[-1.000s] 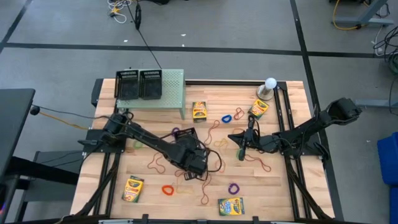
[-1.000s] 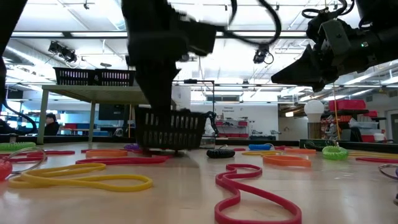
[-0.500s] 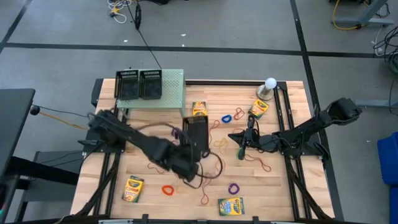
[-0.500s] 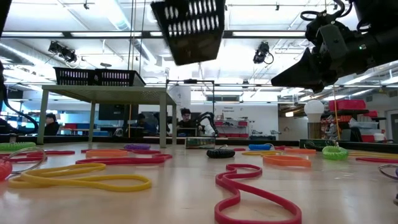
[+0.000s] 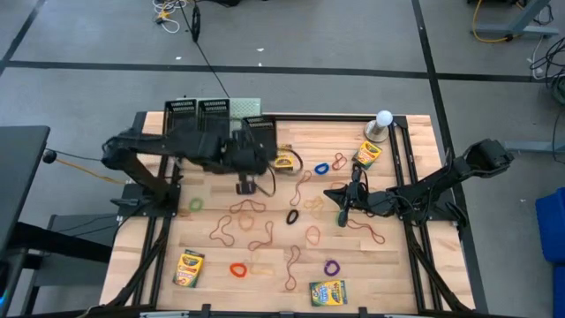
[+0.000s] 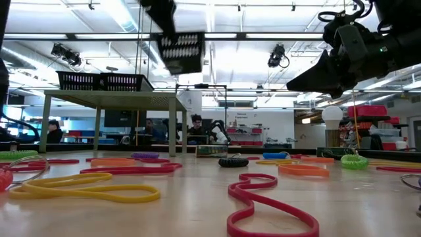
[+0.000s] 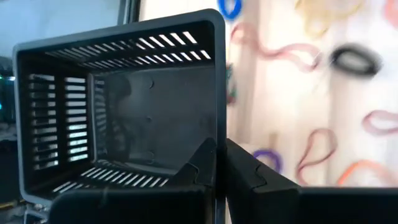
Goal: Pick & Place Office Desk Supplies
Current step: Put the black bin on the shelf
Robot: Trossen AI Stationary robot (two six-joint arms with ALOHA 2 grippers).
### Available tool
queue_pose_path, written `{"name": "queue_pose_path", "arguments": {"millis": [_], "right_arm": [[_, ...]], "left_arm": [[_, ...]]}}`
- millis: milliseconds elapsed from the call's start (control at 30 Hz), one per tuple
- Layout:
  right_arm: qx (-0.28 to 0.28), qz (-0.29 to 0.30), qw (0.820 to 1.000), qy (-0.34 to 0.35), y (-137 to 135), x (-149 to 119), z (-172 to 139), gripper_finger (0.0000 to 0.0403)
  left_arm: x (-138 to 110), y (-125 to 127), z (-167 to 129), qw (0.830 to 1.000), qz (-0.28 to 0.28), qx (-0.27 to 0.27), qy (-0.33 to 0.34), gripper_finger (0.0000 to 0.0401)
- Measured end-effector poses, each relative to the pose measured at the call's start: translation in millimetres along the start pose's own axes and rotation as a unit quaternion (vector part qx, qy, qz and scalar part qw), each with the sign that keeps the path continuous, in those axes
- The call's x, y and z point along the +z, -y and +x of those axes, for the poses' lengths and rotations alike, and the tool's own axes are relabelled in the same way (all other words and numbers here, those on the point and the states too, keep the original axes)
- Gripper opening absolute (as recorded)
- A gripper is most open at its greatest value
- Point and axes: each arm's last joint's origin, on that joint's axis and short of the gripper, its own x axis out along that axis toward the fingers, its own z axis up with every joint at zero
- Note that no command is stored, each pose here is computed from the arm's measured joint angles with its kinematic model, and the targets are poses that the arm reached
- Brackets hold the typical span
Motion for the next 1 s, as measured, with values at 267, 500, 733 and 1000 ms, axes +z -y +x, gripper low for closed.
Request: {"name": "queue_pose_path", "arguments": {"millis": [267, 500, 733, 1000], "right_arm": [[0.001, 0.0, 1.0, 0.0, -0.2, 0.1, -0.1, 0.0009], [0.001, -0.001, 1.0, 0.0, -0.2, 0.1, -0.1, 0.0009], [0.001, -0.001, 1.0, 0.0, -0.2, 0.0, -0.1, 0.0009], [0.001, -0.006, 1.0, 0.0, -0.2, 0.0, -0.1, 0.0009]], "left_arm": [[-31.7, -38.9, 20.0, 0.999, -0.037, -0.011, -0.012, 0.0015], [-43.6, -51.9, 38.6, 0.999, -0.006, -0.013, -0.044, 0.0016], [-47.9, -66.6, 45.3, 0.999, -0.01, -0.002, -0.053, 0.0017], [-51.5, -75.9, 49.2, 0.998, -0.015, 0.001, -0.061, 0.0031]]}}
